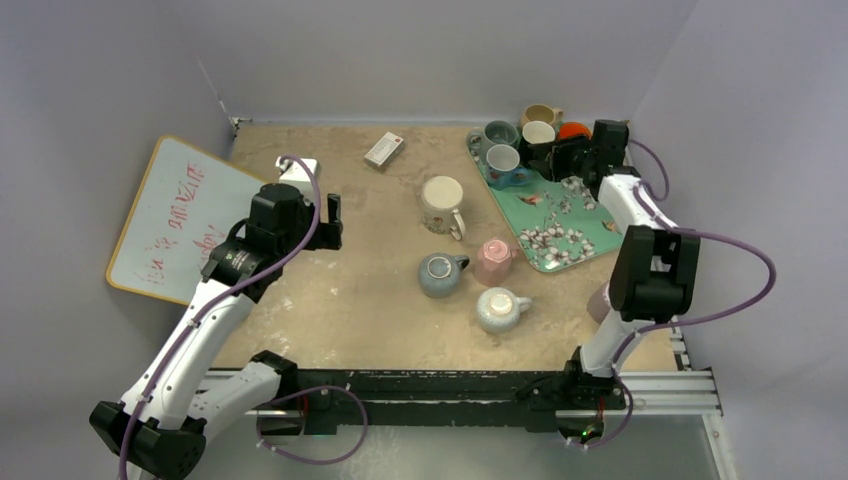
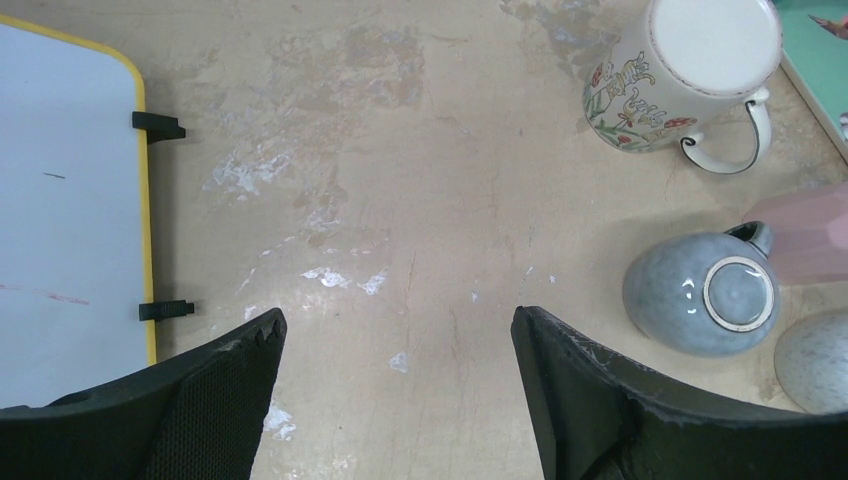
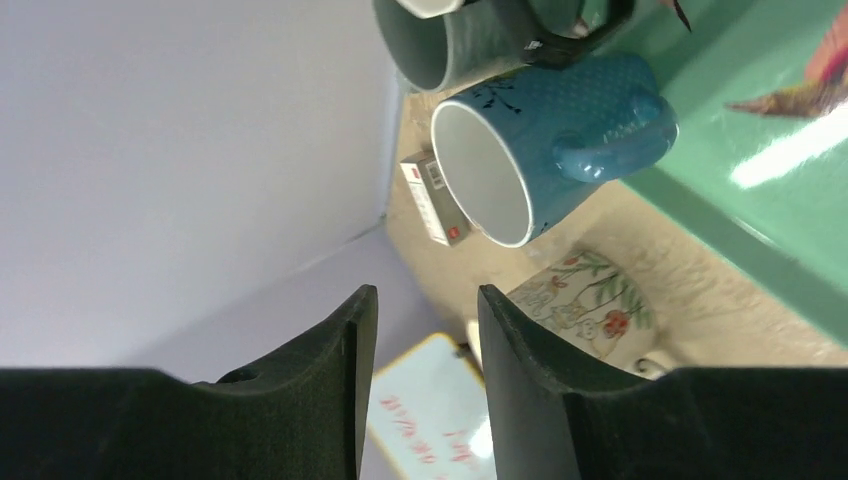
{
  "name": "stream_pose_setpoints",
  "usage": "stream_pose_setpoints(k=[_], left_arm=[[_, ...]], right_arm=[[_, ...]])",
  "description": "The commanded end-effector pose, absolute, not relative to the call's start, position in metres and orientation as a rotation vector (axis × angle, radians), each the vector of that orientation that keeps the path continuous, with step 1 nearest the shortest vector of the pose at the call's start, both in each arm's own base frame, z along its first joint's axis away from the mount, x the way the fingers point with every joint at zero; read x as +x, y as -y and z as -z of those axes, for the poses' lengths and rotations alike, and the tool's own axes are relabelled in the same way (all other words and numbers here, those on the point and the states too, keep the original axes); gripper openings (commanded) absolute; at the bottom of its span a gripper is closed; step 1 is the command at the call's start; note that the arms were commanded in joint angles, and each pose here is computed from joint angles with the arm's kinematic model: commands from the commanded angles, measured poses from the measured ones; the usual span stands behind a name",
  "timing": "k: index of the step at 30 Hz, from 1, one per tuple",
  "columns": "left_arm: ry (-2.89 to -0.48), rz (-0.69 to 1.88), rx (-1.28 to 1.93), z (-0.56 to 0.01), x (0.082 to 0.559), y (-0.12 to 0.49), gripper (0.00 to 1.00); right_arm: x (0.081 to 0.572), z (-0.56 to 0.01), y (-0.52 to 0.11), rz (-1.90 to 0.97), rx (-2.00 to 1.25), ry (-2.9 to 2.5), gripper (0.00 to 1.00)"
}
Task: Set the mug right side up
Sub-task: Place the cup on the tray, then move the cup to the center of the board.
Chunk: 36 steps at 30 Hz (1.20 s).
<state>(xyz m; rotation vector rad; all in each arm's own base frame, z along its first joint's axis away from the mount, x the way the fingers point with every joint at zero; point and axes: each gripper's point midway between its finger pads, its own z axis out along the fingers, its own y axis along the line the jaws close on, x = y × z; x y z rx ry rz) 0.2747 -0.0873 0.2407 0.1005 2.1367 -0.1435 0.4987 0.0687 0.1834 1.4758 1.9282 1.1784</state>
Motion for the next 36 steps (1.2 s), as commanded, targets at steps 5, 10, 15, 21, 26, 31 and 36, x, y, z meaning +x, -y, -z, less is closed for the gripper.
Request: stream_pose_setpoints(k=[5, 10, 15, 21, 26, 31, 36], left_arm=[[-2.087, 0.153, 0.110, -0.253, 0.275, 0.088, 0.82], [-2.082, 0.153, 0.111, -0.255, 0.275, 0.087, 0.82], [-2.082, 0.155, 0.114, -0.254, 0.274, 0.087, 0.82], [-2.074, 0.169, 0.117, -0.257, 0.273, 0.089, 0.81], [-2.070, 0.165, 0.111, -0.257, 0.272, 0.088, 0.81], [-2.071, 0.163, 0.110, -0.256, 0.273, 0.088, 0.81], [-2.081, 0.160, 0.110, -0.254, 0.274, 0.088, 0.80]], right_arm=[[0.472, -0.239, -0.084, -1.012, 0.610, -1.949, 0.47], [0.449, -0.241, -0.116, -0.846, 0.293, -2.033, 0.48], [0.417, -0.230, -0.154, -0.664, 0.017, -2.089, 0.48], [0.386, -0.218, -0.196, -0.563, -0.327, -2.082, 0.50], [0.383, -0.194, -0.196, -0.467, -0.406, -2.131, 0.54], [0.382, -0.178, -0.210, -0.499, -0.467, -2.169, 0.55], [0.384, -0.160, -0.226, -0.535, -0.512, -2.207, 0.53]])
